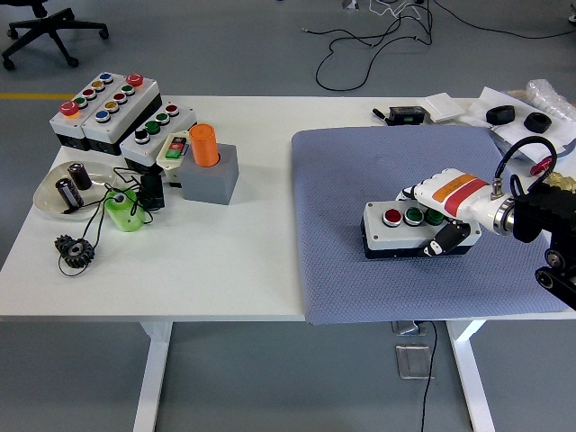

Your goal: Pick up the button,place it on the desk,press the button,press the button

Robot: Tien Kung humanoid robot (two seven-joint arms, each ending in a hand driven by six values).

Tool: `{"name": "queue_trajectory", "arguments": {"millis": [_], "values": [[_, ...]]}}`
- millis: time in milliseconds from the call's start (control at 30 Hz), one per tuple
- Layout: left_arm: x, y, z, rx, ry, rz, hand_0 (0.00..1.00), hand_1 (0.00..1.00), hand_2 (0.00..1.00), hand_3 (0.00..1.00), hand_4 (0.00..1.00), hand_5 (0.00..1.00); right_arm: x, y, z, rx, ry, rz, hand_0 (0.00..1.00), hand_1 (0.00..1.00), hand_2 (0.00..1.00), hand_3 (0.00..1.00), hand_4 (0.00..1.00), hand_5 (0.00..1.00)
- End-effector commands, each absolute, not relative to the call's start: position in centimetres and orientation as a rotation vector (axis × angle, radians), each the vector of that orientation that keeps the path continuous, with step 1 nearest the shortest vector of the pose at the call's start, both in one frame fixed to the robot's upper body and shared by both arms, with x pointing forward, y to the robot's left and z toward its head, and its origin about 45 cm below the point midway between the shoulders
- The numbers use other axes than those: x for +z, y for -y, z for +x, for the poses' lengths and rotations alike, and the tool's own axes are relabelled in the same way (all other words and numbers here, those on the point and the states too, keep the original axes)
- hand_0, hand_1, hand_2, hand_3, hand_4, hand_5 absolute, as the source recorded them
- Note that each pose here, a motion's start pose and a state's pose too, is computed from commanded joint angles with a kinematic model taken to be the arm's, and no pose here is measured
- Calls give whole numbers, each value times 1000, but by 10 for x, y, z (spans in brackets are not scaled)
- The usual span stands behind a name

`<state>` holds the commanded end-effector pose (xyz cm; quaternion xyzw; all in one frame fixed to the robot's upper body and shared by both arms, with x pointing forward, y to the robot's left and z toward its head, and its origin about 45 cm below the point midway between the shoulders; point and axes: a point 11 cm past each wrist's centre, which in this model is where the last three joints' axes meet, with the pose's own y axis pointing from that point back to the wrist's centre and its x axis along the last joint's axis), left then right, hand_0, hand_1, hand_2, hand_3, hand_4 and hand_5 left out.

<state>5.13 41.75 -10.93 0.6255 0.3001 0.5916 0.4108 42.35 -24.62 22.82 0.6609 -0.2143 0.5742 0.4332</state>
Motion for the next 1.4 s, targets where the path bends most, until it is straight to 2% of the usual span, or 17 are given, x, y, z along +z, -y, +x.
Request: {"name": "queue_trajectory", "arguments": {"millis": [133,167,333,367,533,567,733,767,933,967,1133,1167,1400], "values": [[-109,-417,51,1487,-755,1576,599,514,484,445,277,969,227,246,425,1445,531,1649,146,9,133,348,600,2],[-109,-417,51,1487,-755,1576,599,514,484,445,276,968,227,246,426,1441,529,1647,187,43,217,408,651,2],[-109,-418,51,1486,-756,1577,599,514,484,445,276,968,224,249,426,1418,505,1639,187,43,217,408,651,2],[-109,-418,50,1486,-756,1578,597,514,482,444,276,968,224,249,426,1416,501,1638,237,142,306,494,744,2],[-110,-417,48,1483,-757,1582,597,514,482,444,276,968,218,252,425,1386,472,1623,237,142,306,494,744,2],[-110,-417,48,1481,-758,1583,599,514,483,445,276,968,218,252,425,1379,475,1625,582,506,546,707,760,2],[-110,-417,46,1477,-758,1586,599,514,483,445,276,968,217,253,424,1372,479,1637,582,506,546,707,760,2],[-110,-417,46,1477,-758,1587,599,515,483,445,275,968,217,253,424,1373,478,1639,707,682,736,785,779,2],[-110,-417,44,1477,-761,1589,599,515,483,445,275,968,217,253,421,1387,479,1661,707,682,736,785,779,2],[-110,-417,44,1477,-762,1589,598,514,483,444,276,969,217,253,421,1387,479,1661,854,856,941,936,853,10],[-110,-417,44,1478,-761,1588,598,514,483,444,276,969,215,257,419,1337,488,1683,854,856,941,936,853,10],[-110,-417,44,1478,-761,1588,598,514,483,444,275,967,216,257,419,1326,494,1689,883,884,971,998,876,17],[-110,-418,47,1482,-757,1584,598,514,483,444,273,966,226,258,416,1285,548,1735,908,898,987,998,887,10]]}}
